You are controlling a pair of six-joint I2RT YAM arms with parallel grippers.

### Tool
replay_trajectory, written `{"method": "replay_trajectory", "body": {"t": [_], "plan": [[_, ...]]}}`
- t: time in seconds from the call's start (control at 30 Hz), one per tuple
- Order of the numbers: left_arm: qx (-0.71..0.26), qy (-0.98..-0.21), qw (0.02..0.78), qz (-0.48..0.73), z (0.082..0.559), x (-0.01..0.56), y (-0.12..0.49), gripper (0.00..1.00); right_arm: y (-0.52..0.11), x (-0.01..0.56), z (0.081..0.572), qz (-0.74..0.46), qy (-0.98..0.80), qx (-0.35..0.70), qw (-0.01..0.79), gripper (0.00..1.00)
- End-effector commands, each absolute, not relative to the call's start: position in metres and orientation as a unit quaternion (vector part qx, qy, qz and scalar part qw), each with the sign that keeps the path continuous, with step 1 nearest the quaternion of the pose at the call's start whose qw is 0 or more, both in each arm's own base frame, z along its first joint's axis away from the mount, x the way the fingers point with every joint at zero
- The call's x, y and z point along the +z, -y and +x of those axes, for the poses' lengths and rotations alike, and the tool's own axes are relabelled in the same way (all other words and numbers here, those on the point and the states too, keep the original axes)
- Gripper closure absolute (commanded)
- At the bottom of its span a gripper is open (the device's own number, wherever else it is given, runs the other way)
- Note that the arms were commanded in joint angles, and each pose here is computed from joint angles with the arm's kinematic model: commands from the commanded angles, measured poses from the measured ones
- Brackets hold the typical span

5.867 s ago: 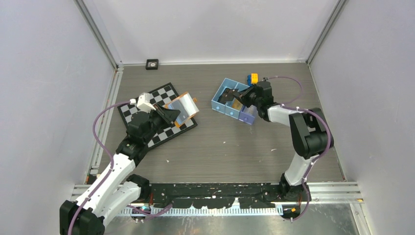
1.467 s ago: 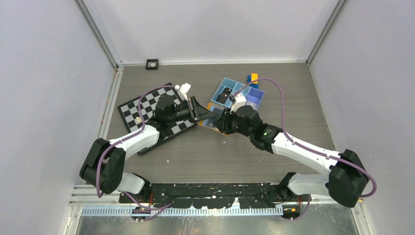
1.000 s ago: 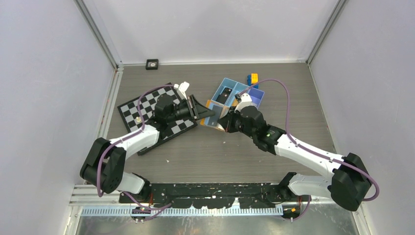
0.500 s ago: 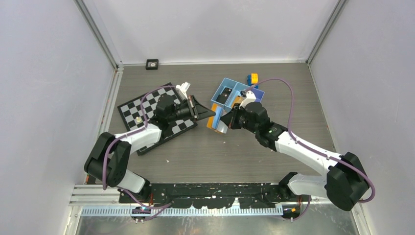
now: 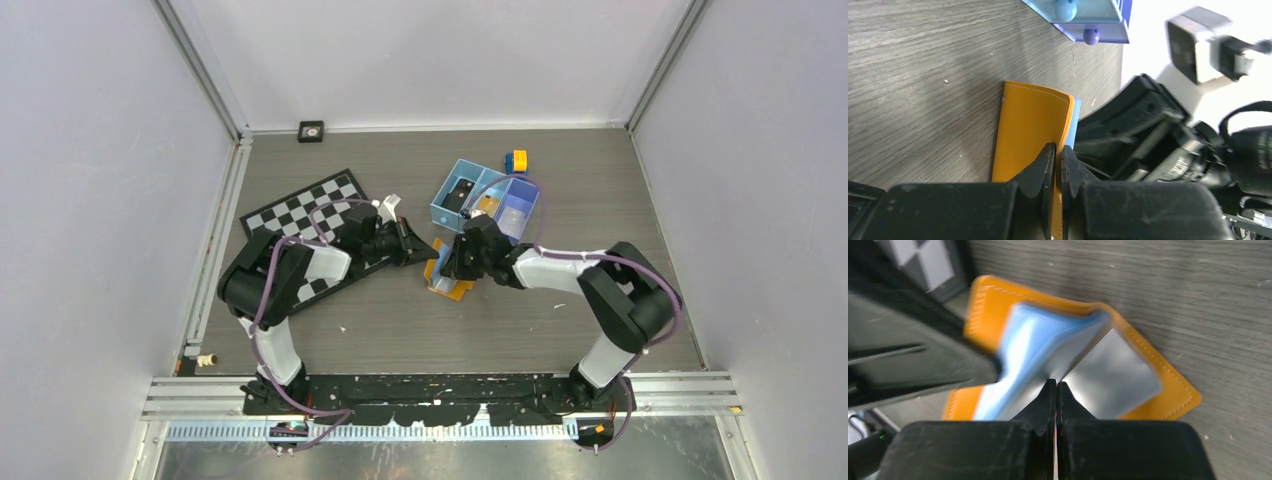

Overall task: Take the credit cards out of the card holder
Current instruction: Remove the credit card from the card holder.

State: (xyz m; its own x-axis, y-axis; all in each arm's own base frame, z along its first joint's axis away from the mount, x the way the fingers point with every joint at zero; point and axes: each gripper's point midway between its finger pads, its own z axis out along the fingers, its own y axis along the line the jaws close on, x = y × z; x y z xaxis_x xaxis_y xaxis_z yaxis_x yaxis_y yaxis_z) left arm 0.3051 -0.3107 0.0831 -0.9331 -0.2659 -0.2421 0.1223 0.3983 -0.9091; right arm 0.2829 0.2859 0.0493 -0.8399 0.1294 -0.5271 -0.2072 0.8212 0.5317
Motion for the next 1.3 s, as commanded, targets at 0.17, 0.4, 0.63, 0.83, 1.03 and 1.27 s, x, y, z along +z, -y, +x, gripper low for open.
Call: {"method": "replay_trajectory", "body": {"t": [0.17,0.4,0.63,0.83,1.03,1.27], "plan": [[-0.457,-0.869,0.19,0.018,0.293,0.066,0.293,0.71,-0.312,0.057,0.319,-0.018,-0.896,0.317,0.31,0.99],[-0.415,-0.89,0.187,0.03,0.29,0.06,0.281,0.49,-0.312,0.068,0.317,-0.023,-0.888,0.327,0.321,1.0],[-0.402,-0.894,0.196,0.033,0.289,0.064,0.275,0.4,-0.326,0.074,0.311,-0.041,-0.88,0.359,0.309,0.99],[-0.445,-0.873,0.193,0.046,0.277,0.082,0.282,0.23,-0.331,0.079,0.309,-0.048,-0.874,0.371,0.31,0.99],[-0.466,-0.856,0.217,0.046,0.276,0.102,0.278,0.19,-0.338,0.085,0.303,-0.057,-0.868,0.385,0.308,1.0],[-0.465,-0.866,0.184,0.024,0.279,0.086,0.277,0.37,-0.346,0.088,0.297,-0.07,-0.86,0.403,0.305,0.99]]}}
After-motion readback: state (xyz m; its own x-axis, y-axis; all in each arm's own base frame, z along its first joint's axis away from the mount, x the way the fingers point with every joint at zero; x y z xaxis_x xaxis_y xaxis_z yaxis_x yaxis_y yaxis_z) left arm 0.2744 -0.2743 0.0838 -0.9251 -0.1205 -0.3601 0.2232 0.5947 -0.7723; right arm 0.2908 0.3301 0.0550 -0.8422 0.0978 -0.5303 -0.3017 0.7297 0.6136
